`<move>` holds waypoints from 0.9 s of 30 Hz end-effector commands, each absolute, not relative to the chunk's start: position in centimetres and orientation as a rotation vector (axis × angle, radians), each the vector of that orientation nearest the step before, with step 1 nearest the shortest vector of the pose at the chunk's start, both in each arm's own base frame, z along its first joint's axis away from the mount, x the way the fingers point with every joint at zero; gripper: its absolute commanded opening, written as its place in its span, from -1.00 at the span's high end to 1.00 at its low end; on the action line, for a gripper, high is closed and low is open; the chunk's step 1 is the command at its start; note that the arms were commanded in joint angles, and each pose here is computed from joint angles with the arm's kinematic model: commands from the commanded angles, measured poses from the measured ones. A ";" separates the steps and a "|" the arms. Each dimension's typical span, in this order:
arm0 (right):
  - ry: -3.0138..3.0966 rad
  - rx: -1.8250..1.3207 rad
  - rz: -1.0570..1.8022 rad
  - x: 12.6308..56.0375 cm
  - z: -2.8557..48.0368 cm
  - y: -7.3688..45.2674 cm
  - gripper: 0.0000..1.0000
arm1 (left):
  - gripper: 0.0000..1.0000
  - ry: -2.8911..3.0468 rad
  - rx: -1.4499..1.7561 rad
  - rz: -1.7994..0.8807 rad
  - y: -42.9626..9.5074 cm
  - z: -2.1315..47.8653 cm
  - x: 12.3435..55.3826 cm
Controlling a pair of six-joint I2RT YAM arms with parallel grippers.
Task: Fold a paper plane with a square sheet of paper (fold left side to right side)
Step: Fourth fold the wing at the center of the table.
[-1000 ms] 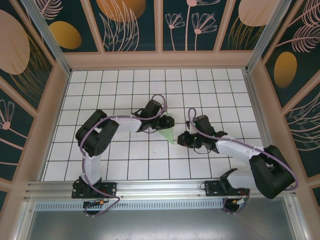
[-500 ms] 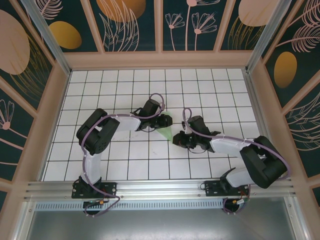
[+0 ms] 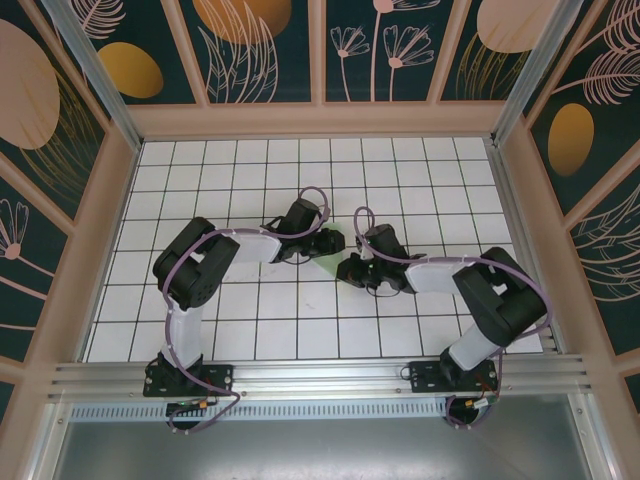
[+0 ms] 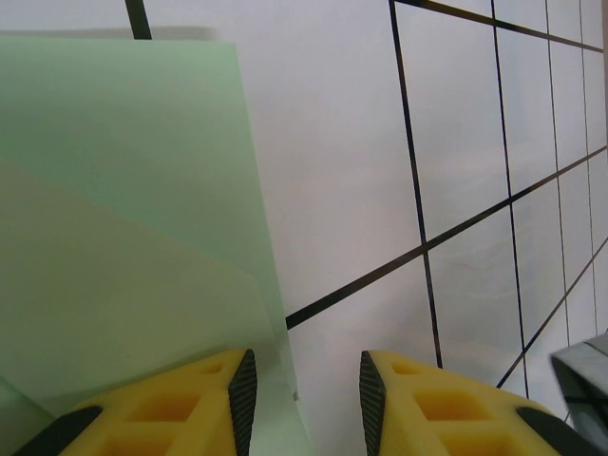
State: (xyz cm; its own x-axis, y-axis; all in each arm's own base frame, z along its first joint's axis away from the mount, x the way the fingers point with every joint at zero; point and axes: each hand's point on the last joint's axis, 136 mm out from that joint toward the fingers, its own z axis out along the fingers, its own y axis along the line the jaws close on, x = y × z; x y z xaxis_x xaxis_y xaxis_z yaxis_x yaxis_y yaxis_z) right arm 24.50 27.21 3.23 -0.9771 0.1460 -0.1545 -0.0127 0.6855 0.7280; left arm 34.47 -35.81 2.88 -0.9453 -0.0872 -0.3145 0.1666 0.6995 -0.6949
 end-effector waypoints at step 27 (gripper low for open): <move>2.716 0.031 1.179 23.6 4.9 27.1 0.75 | 0.25 2.614 0.004 -1.034 -33.8 1.0 34.8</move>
